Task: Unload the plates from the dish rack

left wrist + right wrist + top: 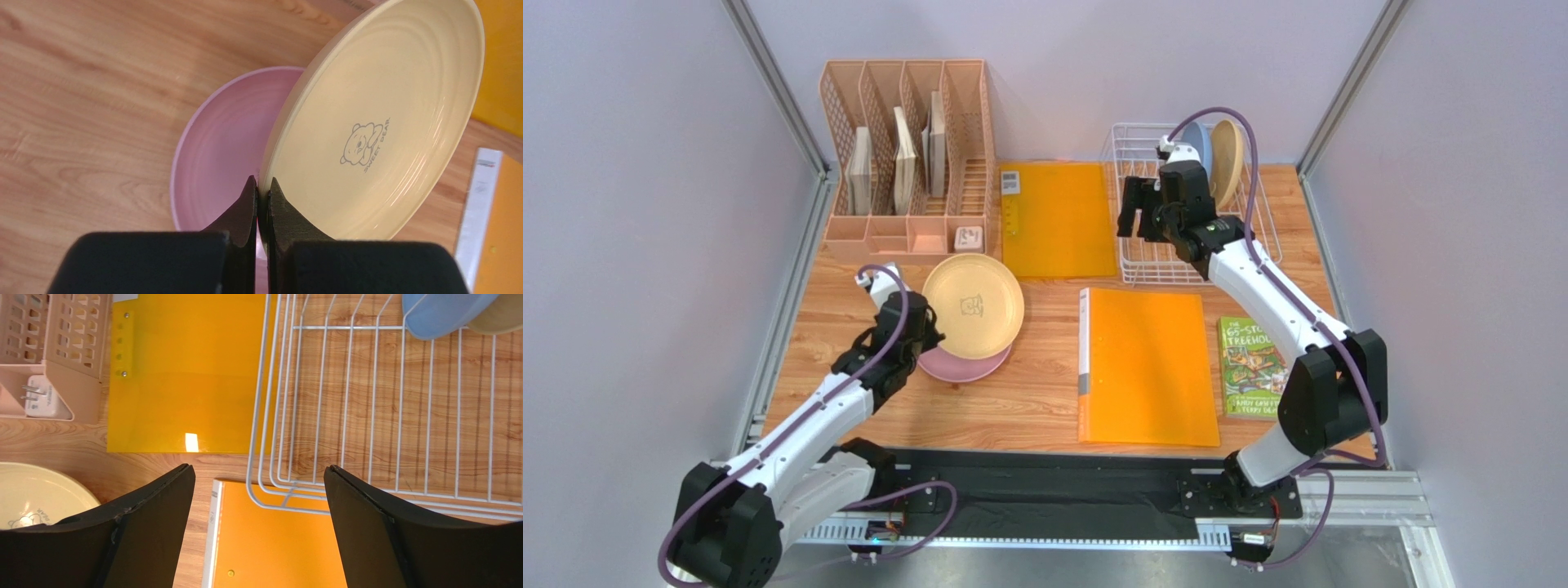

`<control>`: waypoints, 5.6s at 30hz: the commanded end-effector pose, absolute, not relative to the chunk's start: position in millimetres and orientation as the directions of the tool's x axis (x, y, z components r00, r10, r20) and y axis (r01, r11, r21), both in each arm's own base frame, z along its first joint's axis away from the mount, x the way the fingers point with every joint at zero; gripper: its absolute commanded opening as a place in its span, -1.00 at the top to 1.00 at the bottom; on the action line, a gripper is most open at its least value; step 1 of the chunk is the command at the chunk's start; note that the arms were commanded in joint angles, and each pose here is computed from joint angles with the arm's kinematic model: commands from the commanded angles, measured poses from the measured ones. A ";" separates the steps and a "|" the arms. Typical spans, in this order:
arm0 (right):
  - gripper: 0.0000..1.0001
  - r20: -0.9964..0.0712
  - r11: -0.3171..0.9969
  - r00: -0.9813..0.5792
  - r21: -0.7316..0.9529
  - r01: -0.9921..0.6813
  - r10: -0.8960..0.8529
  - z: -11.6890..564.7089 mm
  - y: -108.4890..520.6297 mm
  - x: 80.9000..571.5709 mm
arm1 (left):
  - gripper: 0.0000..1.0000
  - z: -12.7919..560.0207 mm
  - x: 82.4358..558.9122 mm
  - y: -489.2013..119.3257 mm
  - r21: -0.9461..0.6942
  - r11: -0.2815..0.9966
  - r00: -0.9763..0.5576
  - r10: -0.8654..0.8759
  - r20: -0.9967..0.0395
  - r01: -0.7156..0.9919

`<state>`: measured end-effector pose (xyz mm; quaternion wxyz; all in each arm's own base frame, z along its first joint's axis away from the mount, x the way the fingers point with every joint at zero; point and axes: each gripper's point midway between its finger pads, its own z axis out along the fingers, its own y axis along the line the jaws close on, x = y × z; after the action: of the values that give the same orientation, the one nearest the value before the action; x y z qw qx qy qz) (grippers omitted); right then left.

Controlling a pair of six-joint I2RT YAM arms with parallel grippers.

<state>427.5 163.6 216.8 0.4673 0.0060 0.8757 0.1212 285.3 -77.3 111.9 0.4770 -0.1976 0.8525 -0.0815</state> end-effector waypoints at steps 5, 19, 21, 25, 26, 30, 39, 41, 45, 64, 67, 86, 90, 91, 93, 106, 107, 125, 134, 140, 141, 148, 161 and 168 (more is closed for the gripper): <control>-0.66 -0.876 0.995 -0.475 0.099 -0.002 0.086 242.6 129.8 446.7 | 1.00 87.2 263.6 -57.4 -0.309 0.877 -0.459 -0.460 -0.760 -0.368; -0.71 -0.892 0.984 -0.451 -0.054 0.168 0.028 248.3 80.3 479.4 | -0.06 77.3 251.8 -59.9 -0.311 0.877 -0.502 -0.468 -0.728 -0.367; -0.70 -0.893 0.979 -0.448 -0.061 0.195 0.034 247.6 70.7 487.2 | -0.33 76.9 250.7 -61.3 -0.312 0.880 -0.509 -0.465 -0.724 -0.359; -0.70 -0.906 0.968 -0.423 -0.077 0.237 0.032 249.7 56.9 504.5 | -0.48 82.4 251.5 -60.8 -0.309 0.883 -0.506 -0.459 -0.731 -0.354; -0.70 -0.908 0.964 -0.418 -0.098 0.249 0.016 251.4 51.9 507.9 | -0.50 88.5 253.4 -61.6 -0.315 0.885 -0.497 -0.455 -0.739 -0.342; -0.65 -0.913 0.951 -0.408 -0.133 0.280 -0.007 250.7 40.4 535.6 | -0.53 115.1 265.5 -73.8 -0.360 0.903 -0.456 -0.430 -0.780 -0.236; -0.50 -0.891 0.916 -0.444 -0.250 0.312 -0.092 229.8 15.8 593.6 | -0.67 200.8 297.8 -147.1 -0.406 0.876 -0.356 -0.304 -0.884 0.260; -0.42 -0.893 0.922 -0.442 -0.243 0.302 -0.090 224.8 15.8 606.6 | -0.66 212.6 307.4 -163.2 -0.386 0.858 -0.354 -0.265 -0.897 0.338; -0.33 -0.875 0.906 -0.469 -0.289 0.308 -0.120 212.2 11.4 620.5 | -0.66 225.8 326.7 -188.4 -0.375 0.821 -0.359 -0.226 -0.906 0.430; 1.00 -0.902 0.790 -0.387 -0.376 0.485 -0.191 273.5 2.7 584.5 | -0.63 217.6 432.4 -267.2 -0.416 0.723 -0.411 -0.198 -0.890 0.551; 1.00 -0.934 0.779 -0.306 -0.330 0.533 -0.187 310.5 3.0 570.5 | -0.62 218.2 448.6 -282.2 -0.428 0.696 -0.430 -0.187 -0.883 0.577; 0.99 -0.948 0.949 -0.310 -0.030 0.315 0.073 316.6 49.2 471.2 | -0.65 243.5 492.6 -337.6 -0.556 0.479 -0.451 -0.325 -0.831 0.680; 1.00 -0.918 0.975 -0.366 0.080 0.206 0.153 289.0 71.5 461.3 | -0.65 251.3 492.6 -340.9 -0.558 0.455 -0.443 -0.341 -0.829 0.694; 1.00 -0.906 0.980 -0.380 0.136 0.148 0.184 287.1 84.8 458.5 | -0.65 252.1 493.1 -341.1 -0.555 0.455 -0.439 -0.341 -0.831 0.696; 0.99 -0.885 0.975 -0.408 0.191 0.116 0.222 275.0 91.5 454.9 | -0.65 254.0 492.7 -341.2 -0.554 0.452 -0.436 -0.343 -0.832 0.700; 1.00 -0.777 0.868 -0.465 0.495 -0.035 0.424 252.5 127.3 433.8 | -0.65 238.0 487.0 -327.3 -0.534 0.517 -0.417 -0.334 -0.845 0.669; 1.00 -0.772 0.858 -0.455 0.513 -0.036 0.443 255.4 125.0 435.2 | -0.65 236.4 486.4 -326.1 -0.533 0.525 -0.415 -0.335 -0.846 0.663; 0.78 -0.694 0.744 -0.537 0.646 -0.170 0.480 251.7 151.0 429.5 | 1.00 231.0 469.6 -325.5 -0.559 0.489 -0.447 -0.336 -0.829 0.670; -0.68 -0.819 0.900 -0.415 0.435 -0.001 0.395 263.2 93.0 428.5 | 1.00 226.5 443.8 -266.5 -0.494 0.708 -0.383 -0.329 -0.863 0.505; -0.75 -0.886 0.944 -0.332 0.283 0.169 0.325 275.4 39.3 437.8 | 1.00 192.1 398.7 -190.7 -0.411 0.888 -0.437 -0.292 -0.851 0.206; -0.76 -0.897 0.944 -0.314 0.253 0.210 0.311 278.4 28.3 439.4 | 1.00 187.7 392.1 -179.9 -0.401 0.902 -0.442 -0.298 -0.846 0.159; -0.76 -0.940 0.917 -0.264 0.104 0.385 0.218 287.9 -15.3 462.6 | 1.00 147.5 339.2 -125.3 -0.339 0.939 -0.486 -0.323 -0.812 -0.058; -0.76 -0.922 0.927 -0.315 0.104 0.360 0.226 263.0 -7.8 500.5 | 1.00 119.0 293.4 -78.7 -0.347 0.912 -0.406 -0.409 -0.817 -0.218; -0.76 -0.903 0.933 -0.364 0.095 0.348 0.227 242.6 -3.6 501.9 | 1.00 133.6 278.1 -53.4 -0.358 0.886 -0.311 -0.443 -0.841 -0.294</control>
<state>494.4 -4.7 231.8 0.5238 0.1707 0.8319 -0.0661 280.8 -70.4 118.5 0.5133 -0.1893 0.8327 -0.0853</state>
